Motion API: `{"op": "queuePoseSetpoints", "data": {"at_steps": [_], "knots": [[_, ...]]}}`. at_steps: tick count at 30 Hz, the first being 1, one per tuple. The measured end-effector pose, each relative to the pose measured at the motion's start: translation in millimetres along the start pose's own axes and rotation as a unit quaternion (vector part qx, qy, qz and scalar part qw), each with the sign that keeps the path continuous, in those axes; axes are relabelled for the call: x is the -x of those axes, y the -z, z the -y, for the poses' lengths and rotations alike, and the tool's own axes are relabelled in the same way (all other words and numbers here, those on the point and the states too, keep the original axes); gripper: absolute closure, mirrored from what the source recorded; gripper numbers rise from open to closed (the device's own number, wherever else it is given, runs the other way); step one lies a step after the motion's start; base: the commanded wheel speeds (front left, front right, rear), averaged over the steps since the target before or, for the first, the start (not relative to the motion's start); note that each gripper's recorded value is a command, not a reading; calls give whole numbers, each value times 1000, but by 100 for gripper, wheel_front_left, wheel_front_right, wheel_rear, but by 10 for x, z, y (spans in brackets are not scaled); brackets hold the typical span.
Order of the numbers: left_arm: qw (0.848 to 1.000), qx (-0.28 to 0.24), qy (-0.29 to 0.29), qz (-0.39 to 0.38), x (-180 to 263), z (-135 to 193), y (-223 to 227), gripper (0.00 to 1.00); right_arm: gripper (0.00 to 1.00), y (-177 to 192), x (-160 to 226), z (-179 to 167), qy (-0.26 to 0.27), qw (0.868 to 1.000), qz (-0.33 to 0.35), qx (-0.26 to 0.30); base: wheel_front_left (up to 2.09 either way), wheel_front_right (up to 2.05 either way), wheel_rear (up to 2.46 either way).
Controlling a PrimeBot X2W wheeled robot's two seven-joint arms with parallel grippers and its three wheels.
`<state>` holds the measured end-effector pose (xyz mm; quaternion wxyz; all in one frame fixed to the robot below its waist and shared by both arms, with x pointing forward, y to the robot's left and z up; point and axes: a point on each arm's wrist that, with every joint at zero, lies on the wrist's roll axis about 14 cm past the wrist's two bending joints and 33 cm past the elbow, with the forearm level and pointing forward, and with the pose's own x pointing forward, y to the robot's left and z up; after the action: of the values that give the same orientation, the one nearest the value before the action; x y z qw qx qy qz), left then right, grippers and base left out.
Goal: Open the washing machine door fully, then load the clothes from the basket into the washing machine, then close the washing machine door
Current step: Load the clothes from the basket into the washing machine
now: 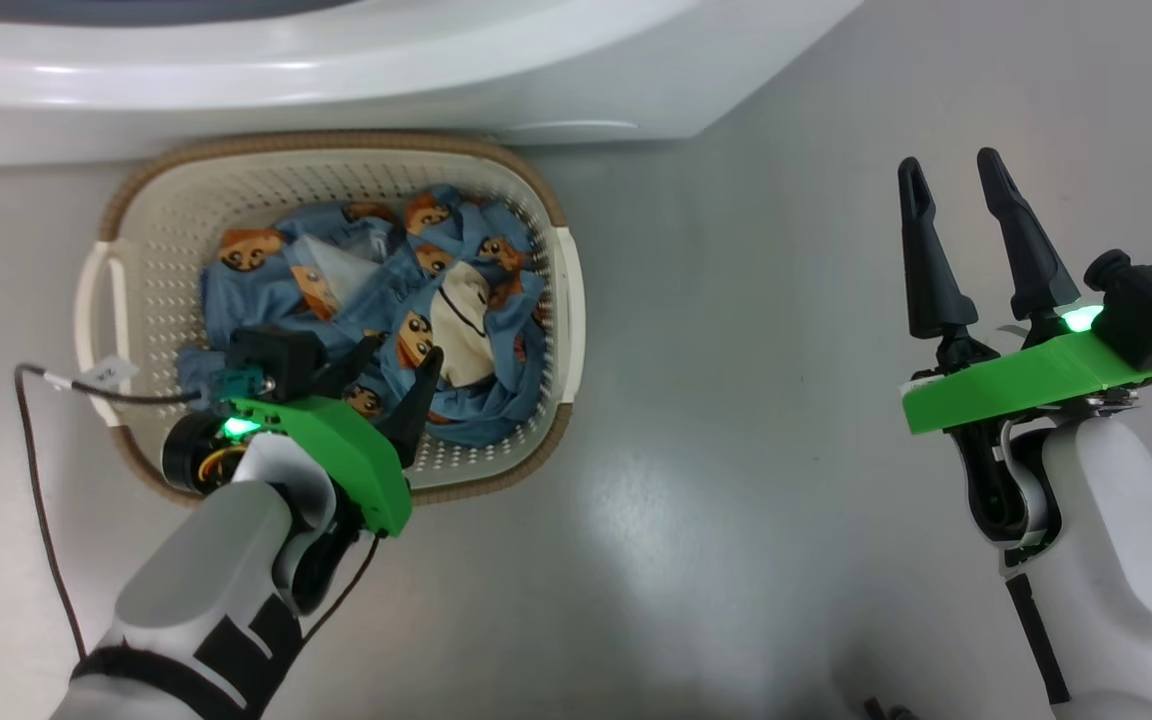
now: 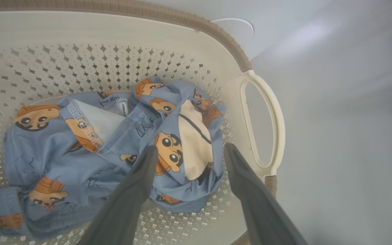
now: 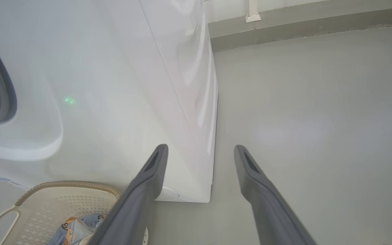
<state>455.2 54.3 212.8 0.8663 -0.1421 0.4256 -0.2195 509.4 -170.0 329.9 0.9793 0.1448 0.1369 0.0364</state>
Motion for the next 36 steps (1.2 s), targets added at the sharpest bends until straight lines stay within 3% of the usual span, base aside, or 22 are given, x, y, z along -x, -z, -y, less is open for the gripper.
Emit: {"op": "queuePoseSetpoints", "data": {"at_steps": [22, 35, 36], "knots": [[993, 3, -7, -119, -604, -301, 396, 0, 0, 292, 8, 351, 42, 999, -27, 13, 0, 0, 0], [986, -19, 7, -167, -889, -256, 589, 0, 0, 415, 87, 477, 61, 997, -43, 17, 0, 0, 0], [985, -18, 9, -170, -895, -242, 607, 36, 0, 411, 92, 486, 63, 997, -42, 17, 0, 0, 0]]}}
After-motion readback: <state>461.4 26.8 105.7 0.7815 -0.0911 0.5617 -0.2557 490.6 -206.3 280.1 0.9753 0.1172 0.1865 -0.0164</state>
